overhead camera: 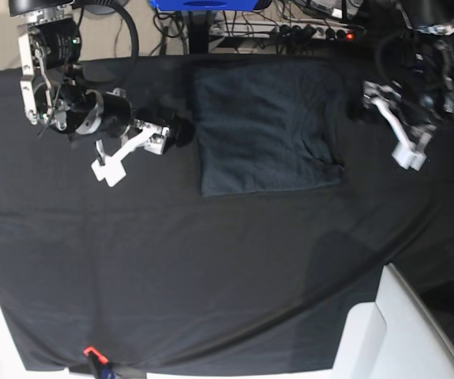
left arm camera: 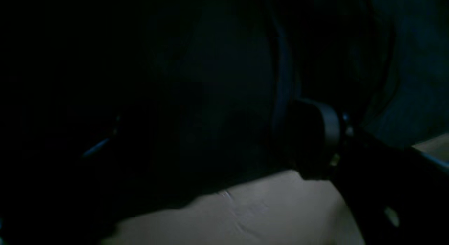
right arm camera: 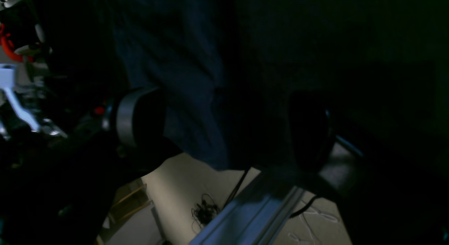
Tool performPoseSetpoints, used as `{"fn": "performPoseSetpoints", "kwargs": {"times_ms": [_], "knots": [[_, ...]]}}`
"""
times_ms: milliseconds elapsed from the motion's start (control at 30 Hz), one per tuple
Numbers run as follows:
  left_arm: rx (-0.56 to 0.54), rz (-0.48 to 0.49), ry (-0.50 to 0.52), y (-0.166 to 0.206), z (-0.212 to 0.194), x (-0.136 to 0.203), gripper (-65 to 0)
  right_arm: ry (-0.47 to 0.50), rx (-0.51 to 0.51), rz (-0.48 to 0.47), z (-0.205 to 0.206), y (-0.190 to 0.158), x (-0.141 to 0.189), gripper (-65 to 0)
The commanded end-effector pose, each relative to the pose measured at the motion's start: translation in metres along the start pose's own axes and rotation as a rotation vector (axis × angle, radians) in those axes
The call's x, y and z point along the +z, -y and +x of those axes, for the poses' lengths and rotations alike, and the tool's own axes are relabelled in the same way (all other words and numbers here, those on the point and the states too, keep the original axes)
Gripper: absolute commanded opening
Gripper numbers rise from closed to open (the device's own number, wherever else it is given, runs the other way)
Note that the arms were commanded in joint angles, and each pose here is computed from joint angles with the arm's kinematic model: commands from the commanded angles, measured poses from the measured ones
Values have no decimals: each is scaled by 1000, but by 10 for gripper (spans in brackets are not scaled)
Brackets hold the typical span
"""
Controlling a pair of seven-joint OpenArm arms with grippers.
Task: Fold the T-shirt properly
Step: 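Press and tuck the shirt's side edge inward with the left gripper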
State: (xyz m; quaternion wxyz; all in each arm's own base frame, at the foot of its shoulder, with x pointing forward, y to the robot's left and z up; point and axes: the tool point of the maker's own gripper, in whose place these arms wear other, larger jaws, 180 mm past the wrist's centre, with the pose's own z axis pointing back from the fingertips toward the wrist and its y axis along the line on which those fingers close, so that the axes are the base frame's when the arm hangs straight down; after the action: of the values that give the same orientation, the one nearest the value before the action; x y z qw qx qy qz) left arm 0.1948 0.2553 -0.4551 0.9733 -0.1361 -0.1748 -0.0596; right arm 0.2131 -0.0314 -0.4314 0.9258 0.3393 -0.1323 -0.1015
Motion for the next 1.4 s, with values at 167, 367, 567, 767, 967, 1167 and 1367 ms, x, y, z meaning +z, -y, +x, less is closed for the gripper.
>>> {"fn": "performPoseSetpoints", "kwargs": {"times_ms": [167,367,567,767,967,1167,1367], "knots": [[23,-89,-27,14,2,-26,-79,22,16,22,8,-7,3,-141],[46,-115,-15,21,2,-35,-79,19,12,23,6,-7,2,-141],[67,-156,-11,40,0,-45,-79,19,12,23,6,-7,2,-141],[82,-183,-13,52,-3,-51,-81,20,12,24,6,-7,2,-141],[88,-197,-9,58,-2,-54,-84,22,14,24,8,-8,2,-141],[128,-233,-36,68,-12,-65,-86,22,14,24,8,-8,2,-141],[165,-255,-67,73,-25,-72,-87,22,16,22,8,-7,3,-141]]}}
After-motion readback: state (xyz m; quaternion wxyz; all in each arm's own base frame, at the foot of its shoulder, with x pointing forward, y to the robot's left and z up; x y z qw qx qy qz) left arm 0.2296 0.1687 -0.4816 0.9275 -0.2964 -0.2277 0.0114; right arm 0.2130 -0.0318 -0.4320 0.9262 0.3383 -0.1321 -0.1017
